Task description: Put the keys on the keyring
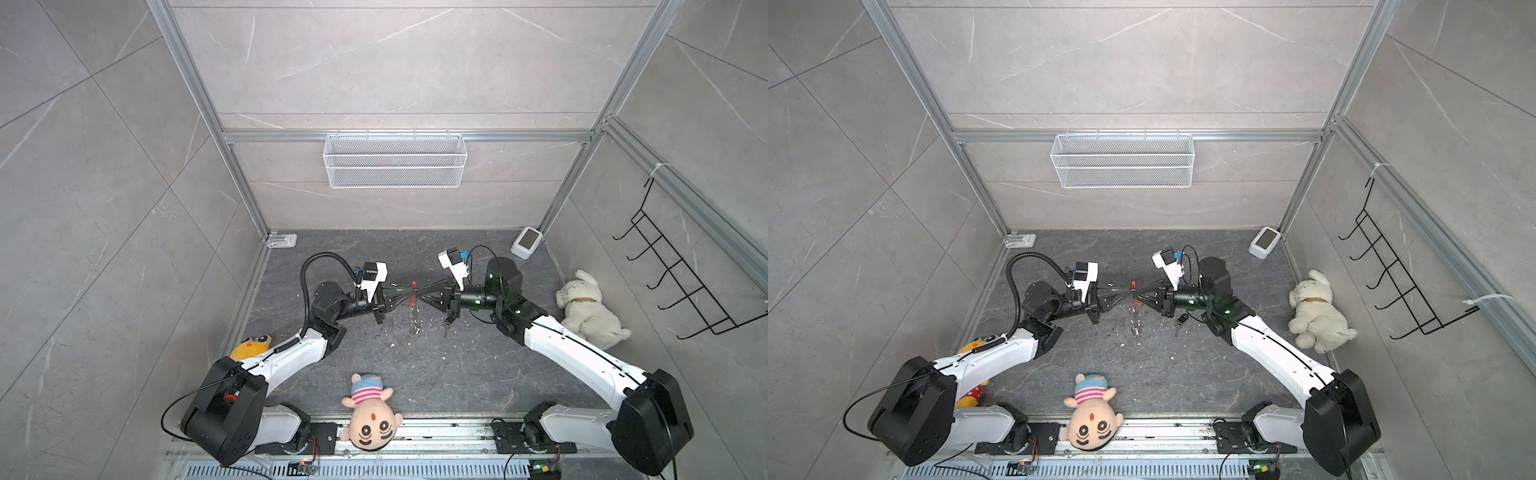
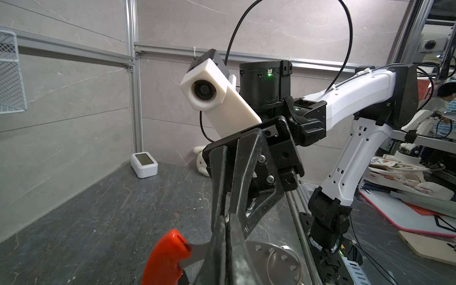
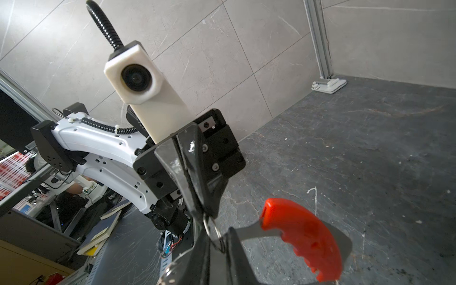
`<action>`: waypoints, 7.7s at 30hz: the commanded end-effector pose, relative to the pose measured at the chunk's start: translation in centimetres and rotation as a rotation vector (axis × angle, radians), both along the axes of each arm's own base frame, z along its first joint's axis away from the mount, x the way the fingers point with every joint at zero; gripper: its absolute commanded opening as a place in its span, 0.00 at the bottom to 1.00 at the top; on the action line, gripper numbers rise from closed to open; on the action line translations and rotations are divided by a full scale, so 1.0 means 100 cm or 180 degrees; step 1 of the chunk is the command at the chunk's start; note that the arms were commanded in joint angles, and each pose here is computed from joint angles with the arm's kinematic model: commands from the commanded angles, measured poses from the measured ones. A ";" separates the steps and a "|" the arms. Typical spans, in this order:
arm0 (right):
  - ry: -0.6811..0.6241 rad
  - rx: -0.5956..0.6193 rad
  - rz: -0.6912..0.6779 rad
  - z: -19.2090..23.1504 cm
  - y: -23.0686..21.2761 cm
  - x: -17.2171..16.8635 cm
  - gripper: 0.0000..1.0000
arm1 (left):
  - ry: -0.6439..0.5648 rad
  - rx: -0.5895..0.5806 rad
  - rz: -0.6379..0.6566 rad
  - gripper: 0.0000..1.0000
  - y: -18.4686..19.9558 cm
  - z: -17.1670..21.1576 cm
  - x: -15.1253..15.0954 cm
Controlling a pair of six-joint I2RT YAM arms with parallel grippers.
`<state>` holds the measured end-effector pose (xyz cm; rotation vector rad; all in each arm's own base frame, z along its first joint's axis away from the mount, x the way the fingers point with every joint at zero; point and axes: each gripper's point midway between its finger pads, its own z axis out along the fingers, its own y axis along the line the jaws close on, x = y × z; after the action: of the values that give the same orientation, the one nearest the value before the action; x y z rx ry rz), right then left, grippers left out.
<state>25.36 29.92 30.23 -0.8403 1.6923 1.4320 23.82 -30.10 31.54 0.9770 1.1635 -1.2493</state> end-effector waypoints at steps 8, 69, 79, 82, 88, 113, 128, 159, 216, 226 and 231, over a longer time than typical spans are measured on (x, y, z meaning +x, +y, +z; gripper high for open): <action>-0.0218 -0.0516 -0.0123 -0.002 -0.004 0.002 0.00 | -0.0346 0.0008 0.0070 0.00 0.001 0.024 0.001; -0.1146 -0.1142 0.0031 -0.009 0.009 -0.012 0.00 | -0.0279 0.1271 -0.0206 0.24 -0.003 -0.028 0.005; -0.1056 -0.1186 0.0169 -0.014 0.013 -0.014 0.00 | -0.0249 0.1305 -0.0256 0.18 -0.003 -0.026 0.006; -0.1026 -0.1210 0.0219 -0.015 0.014 -0.014 0.00 | -0.0218 0.1304 -0.0293 0.19 -0.004 -0.026 0.006; -0.1012 -0.1184 0.0232 -0.011 0.016 -0.014 0.00 | -0.0210 0.1293 -0.0401 0.00 -0.004 -0.026 0.001; -0.0778 -0.0160 -0.0245 0.028 -0.010 0.010 0.27 | -0.0209 -0.0111 -0.0060 0.00 0.002 0.026 0.015; -0.0891 -0.0105 -0.0227 0.041 -0.004 0.019 0.29 | -0.0066 -0.0171 -0.0205 0.00 -0.001 0.025 0.014; -0.1090 -0.1135 -0.0421 -0.005 -0.020 0.027 0.00 | -0.0439 0.1443 0.0373 0.24 0.016 -0.024 0.035; -0.1031 -0.0976 -0.0165 0.018 0.005 0.008 0.22 | -0.0083 0.0891 -0.0455 0.00 -0.006 -0.020 0.009; -0.0472 -0.1242 -0.2175 -0.001 -0.091 0.077 0.51 | -0.0009 0.0418 -0.0055 0.00 -0.002 -0.017 0.019; 0.0623 -0.1885 -0.2696 -0.097 -0.141 0.086 0.51 | 0.0171 0.0537 0.0204 0.00 0.000 -0.023 0.027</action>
<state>34.09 18.67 27.40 -0.3953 2.0255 0.5543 26.24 -30.42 25.96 1.0790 1.4246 -1.2083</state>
